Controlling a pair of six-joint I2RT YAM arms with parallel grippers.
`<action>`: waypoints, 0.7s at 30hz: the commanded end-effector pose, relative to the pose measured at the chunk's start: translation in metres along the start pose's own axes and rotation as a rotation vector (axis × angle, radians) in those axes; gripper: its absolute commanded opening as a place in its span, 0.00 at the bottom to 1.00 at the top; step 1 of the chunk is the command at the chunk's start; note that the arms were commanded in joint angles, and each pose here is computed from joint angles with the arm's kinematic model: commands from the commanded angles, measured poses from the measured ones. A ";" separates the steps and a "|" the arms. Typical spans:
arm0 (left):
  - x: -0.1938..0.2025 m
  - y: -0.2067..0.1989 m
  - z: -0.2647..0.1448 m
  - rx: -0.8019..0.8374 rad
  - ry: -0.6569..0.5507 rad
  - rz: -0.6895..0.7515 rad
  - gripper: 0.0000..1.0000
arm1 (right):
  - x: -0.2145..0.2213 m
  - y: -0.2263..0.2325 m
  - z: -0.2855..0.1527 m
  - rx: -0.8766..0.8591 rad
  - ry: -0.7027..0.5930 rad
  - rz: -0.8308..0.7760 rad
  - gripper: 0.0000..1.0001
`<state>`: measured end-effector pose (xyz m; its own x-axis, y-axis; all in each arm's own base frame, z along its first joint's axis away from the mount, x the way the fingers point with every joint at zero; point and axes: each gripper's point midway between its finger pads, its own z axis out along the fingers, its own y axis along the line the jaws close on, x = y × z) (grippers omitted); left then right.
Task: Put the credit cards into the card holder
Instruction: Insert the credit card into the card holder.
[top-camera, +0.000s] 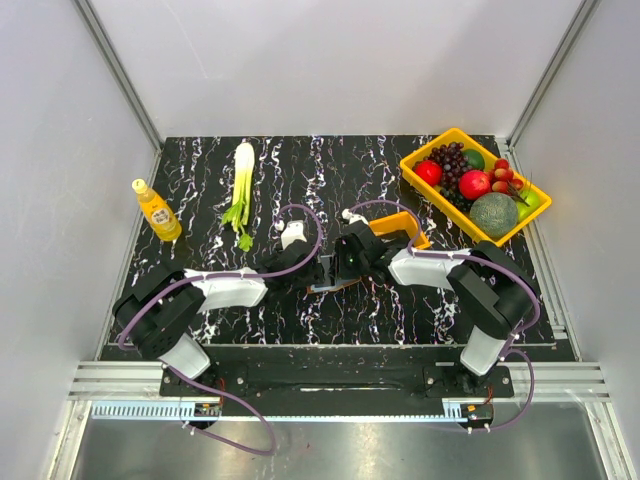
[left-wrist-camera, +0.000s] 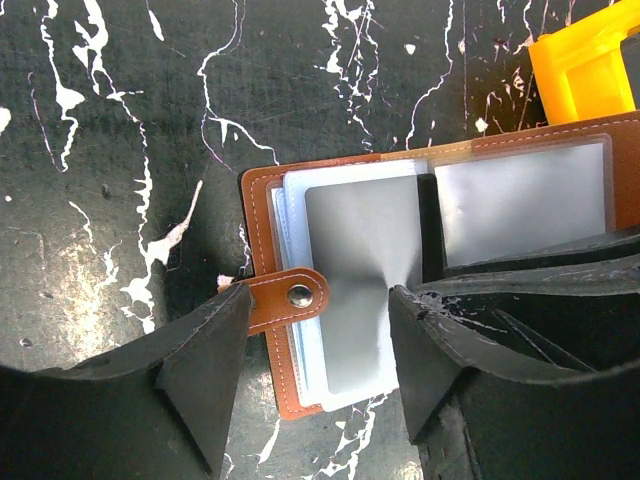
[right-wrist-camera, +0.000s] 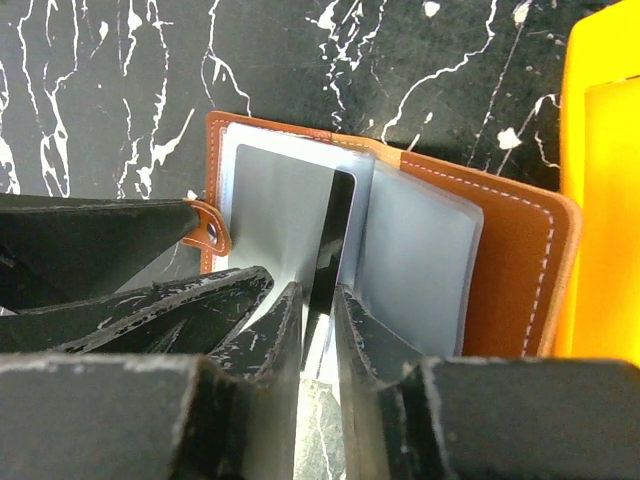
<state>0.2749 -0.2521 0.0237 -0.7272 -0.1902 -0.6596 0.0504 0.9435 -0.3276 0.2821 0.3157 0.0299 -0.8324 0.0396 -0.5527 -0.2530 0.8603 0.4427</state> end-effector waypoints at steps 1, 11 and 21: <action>0.060 0.049 -0.005 -0.133 0.210 0.063 0.62 | -0.011 0.035 -0.008 -0.135 -0.018 -0.026 0.25; 0.059 0.050 -0.006 -0.133 0.204 0.064 0.61 | -0.004 0.030 -0.001 -0.098 0.006 -0.025 0.30; 0.058 0.049 -0.008 -0.121 0.194 0.056 0.58 | -0.002 0.032 0.004 -0.086 0.049 -0.030 0.23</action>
<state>0.2743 -0.2503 0.0233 -0.7238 -0.1950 -0.6618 0.0500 0.9419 -0.3322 0.2774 0.3221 0.0316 -0.8460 0.0094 -0.5330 -0.2784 0.8449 0.4567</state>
